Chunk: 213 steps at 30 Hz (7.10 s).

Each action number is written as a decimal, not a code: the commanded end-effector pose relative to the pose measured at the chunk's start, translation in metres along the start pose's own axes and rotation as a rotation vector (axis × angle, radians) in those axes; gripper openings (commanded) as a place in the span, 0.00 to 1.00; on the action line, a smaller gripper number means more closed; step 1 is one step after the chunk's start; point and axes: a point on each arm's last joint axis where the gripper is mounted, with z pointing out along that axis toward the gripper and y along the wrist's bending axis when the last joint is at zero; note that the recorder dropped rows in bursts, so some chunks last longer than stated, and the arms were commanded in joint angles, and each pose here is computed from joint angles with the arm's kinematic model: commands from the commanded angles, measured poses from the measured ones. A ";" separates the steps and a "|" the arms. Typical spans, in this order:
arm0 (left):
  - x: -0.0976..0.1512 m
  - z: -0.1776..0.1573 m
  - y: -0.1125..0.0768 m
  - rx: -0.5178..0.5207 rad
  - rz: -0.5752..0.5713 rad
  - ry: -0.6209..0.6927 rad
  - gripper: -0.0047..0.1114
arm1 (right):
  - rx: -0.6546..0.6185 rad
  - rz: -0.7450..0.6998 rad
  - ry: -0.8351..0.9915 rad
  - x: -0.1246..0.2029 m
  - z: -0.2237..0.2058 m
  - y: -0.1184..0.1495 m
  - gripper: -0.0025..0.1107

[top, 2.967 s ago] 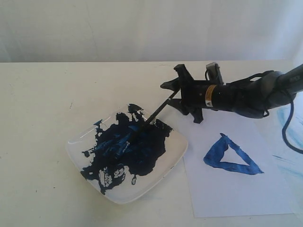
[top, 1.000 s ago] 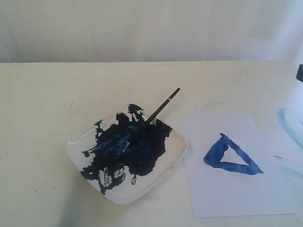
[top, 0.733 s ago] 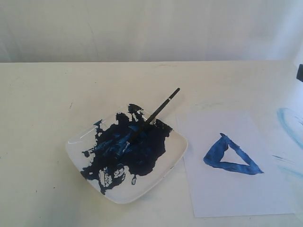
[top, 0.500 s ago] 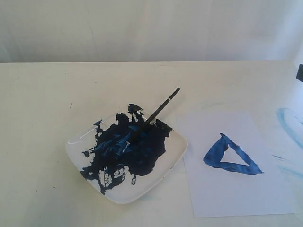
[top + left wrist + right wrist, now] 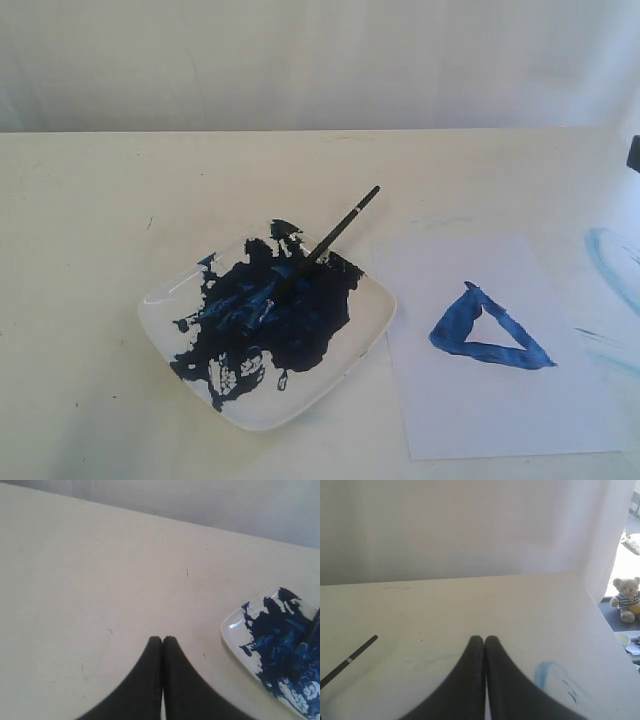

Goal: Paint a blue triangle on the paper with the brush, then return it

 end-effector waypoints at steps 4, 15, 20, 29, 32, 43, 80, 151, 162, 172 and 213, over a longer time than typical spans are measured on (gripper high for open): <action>0.050 0.024 0.015 -0.033 0.072 0.086 0.04 | 0.010 -0.014 0.000 0.001 -0.001 -0.001 0.02; 0.050 0.024 0.016 -0.045 0.167 0.098 0.04 | 0.010 -0.014 -0.002 0.001 -0.001 -0.001 0.02; 0.050 0.024 0.016 -0.045 0.167 0.098 0.04 | 0.010 -0.014 -0.002 0.001 -0.001 -0.001 0.02; 0.050 0.024 0.016 -0.045 0.167 0.089 0.04 | -0.002 -0.019 -0.062 -0.008 -0.015 0.002 0.02; 0.050 0.024 0.016 -0.045 0.167 0.089 0.04 | -0.016 -0.023 -0.176 -0.021 -0.043 0.004 0.02; 0.050 0.024 0.016 -0.045 0.167 0.089 0.04 | -0.018 -0.040 -0.701 -0.037 -0.182 0.007 0.02; 0.050 0.024 0.016 -0.045 0.167 0.089 0.04 | 0.021 0.027 -0.344 0.108 -0.108 -0.001 0.02; 0.050 0.024 0.015 -0.027 0.172 0.093 0.04 | 0.091 -0.048 -0.008 0.156 -0.107 -0.004 0.02; 0.050 0.024 0.015 -0.027 0.172 0.093 0.04 | 0.002 -0.069 -0.010 0.156 -0.107 0.001 0.02; 0.050 0.024 0.015 -0.027 0.172 0.093 0.04 | 0.002 -0.067 -0.010 0.156 -0.107 0.001 0.02; 0.050 0.024 0.015 -0.027 0.172 0.093 0.04 | 0.002 -0.067 -0.010 0.156 -0.107 0.001 0.02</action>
